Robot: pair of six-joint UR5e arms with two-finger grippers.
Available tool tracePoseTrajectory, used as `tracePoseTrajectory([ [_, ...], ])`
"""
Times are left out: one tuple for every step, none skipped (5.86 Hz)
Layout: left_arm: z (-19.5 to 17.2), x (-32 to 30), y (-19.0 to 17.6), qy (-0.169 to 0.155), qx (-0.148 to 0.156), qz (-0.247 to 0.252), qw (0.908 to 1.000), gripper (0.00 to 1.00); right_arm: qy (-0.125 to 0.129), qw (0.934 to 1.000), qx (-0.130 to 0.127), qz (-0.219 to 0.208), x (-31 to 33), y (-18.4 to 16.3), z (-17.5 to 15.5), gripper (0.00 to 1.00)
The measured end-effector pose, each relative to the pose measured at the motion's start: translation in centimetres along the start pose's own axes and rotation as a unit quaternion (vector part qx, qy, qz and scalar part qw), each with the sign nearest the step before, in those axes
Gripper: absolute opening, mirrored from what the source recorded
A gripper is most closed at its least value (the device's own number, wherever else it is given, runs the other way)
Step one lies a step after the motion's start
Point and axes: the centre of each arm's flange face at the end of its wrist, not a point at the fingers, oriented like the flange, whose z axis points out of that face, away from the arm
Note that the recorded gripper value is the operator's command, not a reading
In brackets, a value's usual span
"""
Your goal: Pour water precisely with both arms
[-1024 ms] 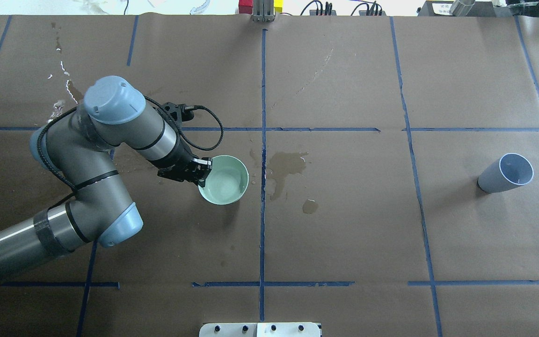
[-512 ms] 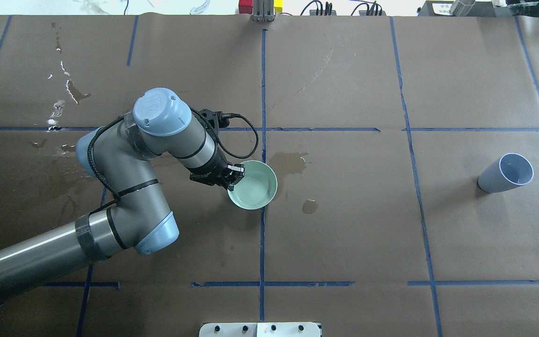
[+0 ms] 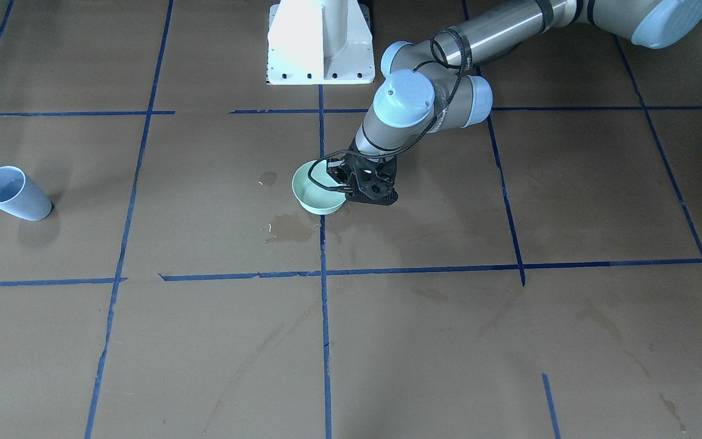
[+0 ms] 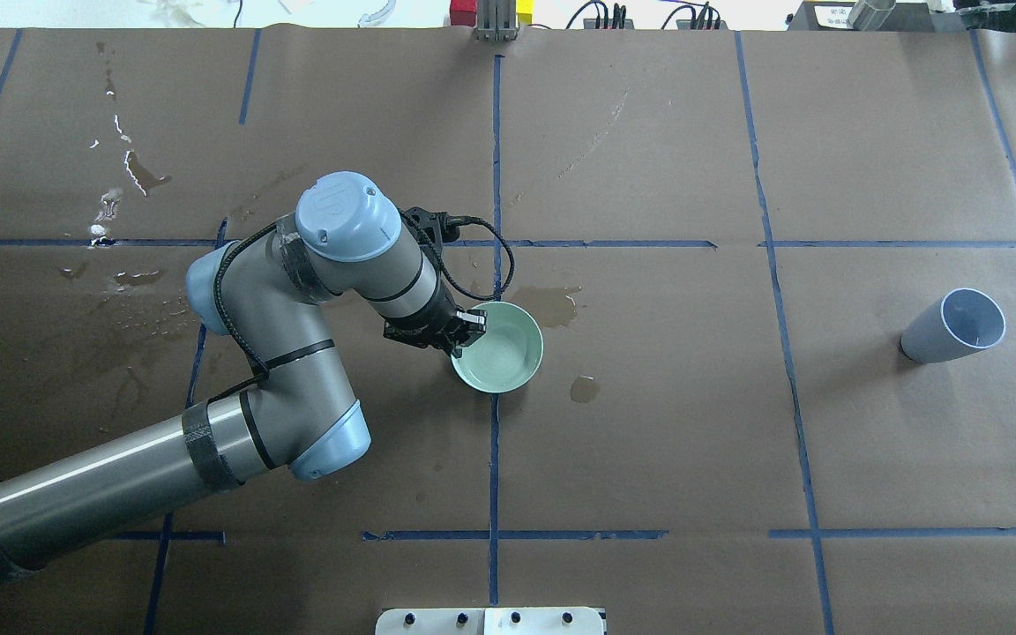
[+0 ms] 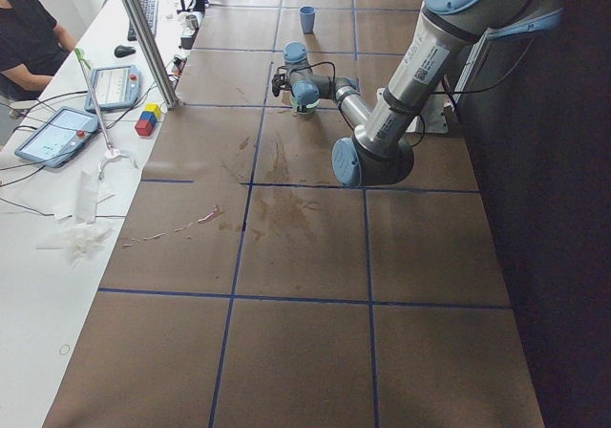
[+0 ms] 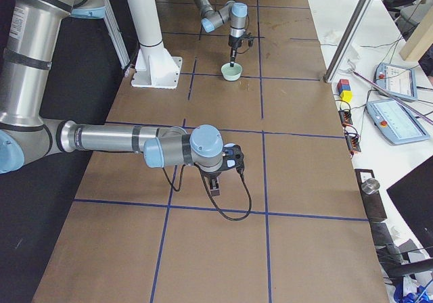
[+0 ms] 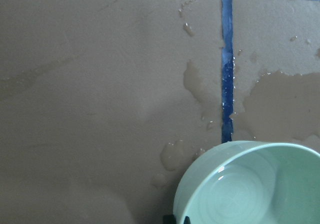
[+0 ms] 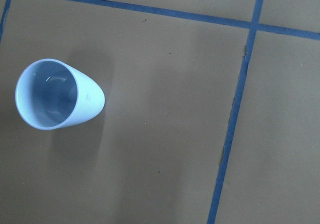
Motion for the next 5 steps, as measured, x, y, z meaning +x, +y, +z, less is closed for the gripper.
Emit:
tracePoseTrajectory([
  [0.1, 0.0, 0.1, -0.001, 0.0, 0.001, 1.0, 0.43, 0.0, 1.0, 0.0, -0.001, 0.0, -0.1, 0.0, 1.0],
  [0.1, -0.1, 0.1, -0.001, 0.0, 0.001, 1.0, 0.63, 0.0, 1.0, 0.001, -0.001, -0.1, -0.1, 0.0, 1.0],
  [-0.1, 0.0, 0.1, 0.001, 0.001, 0.003, 1.0, 0.68, -0.003, 1.0, 0.002, -0.003, -0.3, -0.2, 0.0, 1.0],
  [-1.0, 0.4, 0.2, 0.009, 0.006, 0.007, 0.9999, 0.7, -0.011, 0.9998, 0.003, -0.019, -1.0, -0.5, 0.3, 1.0],
  [-3.0, 0.7, 0.0, 0.022, 0.015, 0.01, 0.9996, 0.73, -0.018, 0.9991, 0.005, -0.038, -2.2, -1.0, 0.9, 1.0],
])
